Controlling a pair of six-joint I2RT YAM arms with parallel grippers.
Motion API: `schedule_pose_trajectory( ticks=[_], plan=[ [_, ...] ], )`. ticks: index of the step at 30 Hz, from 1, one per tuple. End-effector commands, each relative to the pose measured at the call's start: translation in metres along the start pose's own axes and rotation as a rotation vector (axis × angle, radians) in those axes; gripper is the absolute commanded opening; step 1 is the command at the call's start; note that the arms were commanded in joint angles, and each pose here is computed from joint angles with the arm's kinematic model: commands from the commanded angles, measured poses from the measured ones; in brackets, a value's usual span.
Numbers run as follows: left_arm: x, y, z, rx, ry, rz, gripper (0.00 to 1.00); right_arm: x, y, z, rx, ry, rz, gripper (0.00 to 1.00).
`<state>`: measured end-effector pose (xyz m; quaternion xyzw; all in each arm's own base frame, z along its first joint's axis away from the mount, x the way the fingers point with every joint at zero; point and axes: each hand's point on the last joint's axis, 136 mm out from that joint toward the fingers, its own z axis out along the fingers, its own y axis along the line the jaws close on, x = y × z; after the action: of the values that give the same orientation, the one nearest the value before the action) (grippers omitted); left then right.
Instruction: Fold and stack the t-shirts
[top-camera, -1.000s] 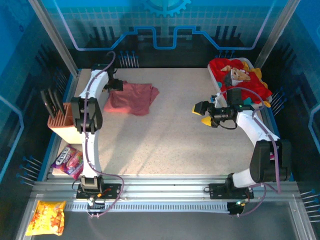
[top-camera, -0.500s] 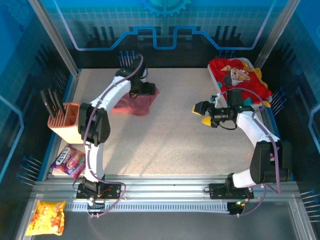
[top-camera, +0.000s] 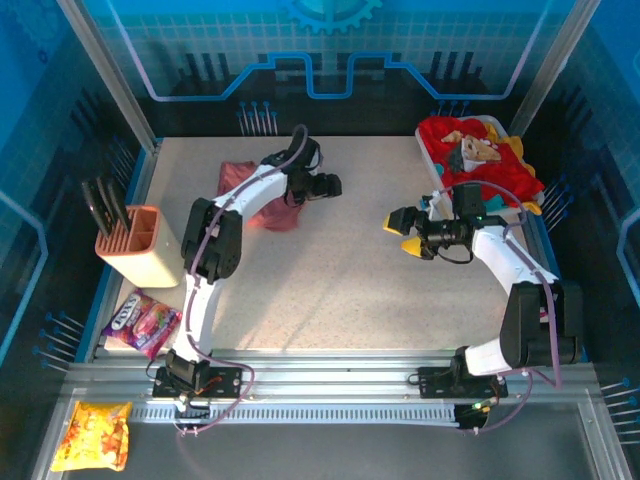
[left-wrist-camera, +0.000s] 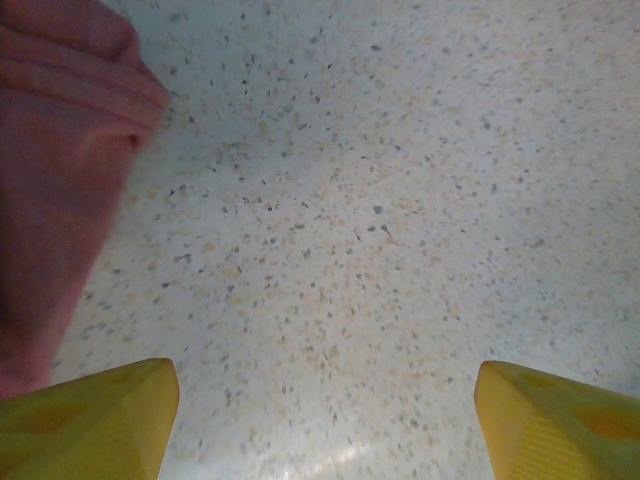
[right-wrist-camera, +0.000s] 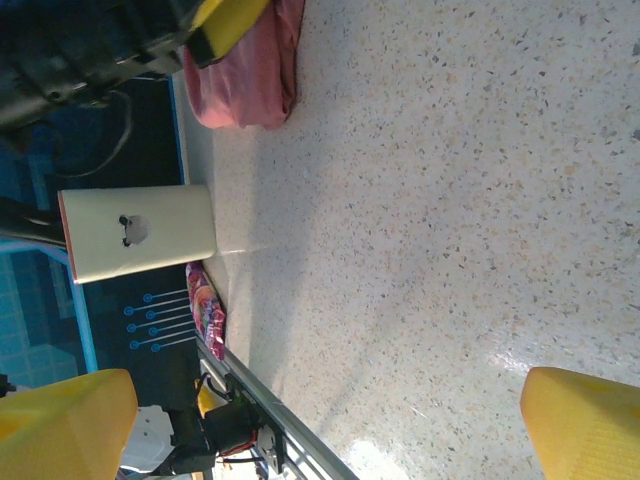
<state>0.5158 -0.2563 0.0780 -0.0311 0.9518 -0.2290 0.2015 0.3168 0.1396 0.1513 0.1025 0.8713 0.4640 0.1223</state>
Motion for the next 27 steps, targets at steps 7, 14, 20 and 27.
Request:
schedule_pose_trajectory(
  ticks=[7, 14, 20, 27],
  plan=[
    [-0.010, 0.003, 0.023, -0.002, -0.016, 0.000, 0.81, 0.003, 0.004, -0.004, -0.017, 0.003, -0.010, 1.00],
    [-0.012, 0.034, 0.028, -0.081, 0.001, -0.026, 0.81, 0.003, 0.001, -0.003, -0.014, 0.005, -0.003, 1.00],
    [-0.018, 0.059, 0.024, -0.103, -0.003, -0.049, 0.80, 0.002, 0.002, -0.003, -0.011, 0.005, -0.003, 1.00],
    [-0.023, 0.078, 0.017, -0.128, 0.000, -0.024, 0.80, 0.003, 0.000, -0.003, -0.009, 0.006, 0.002, 1.00]
  ],
)
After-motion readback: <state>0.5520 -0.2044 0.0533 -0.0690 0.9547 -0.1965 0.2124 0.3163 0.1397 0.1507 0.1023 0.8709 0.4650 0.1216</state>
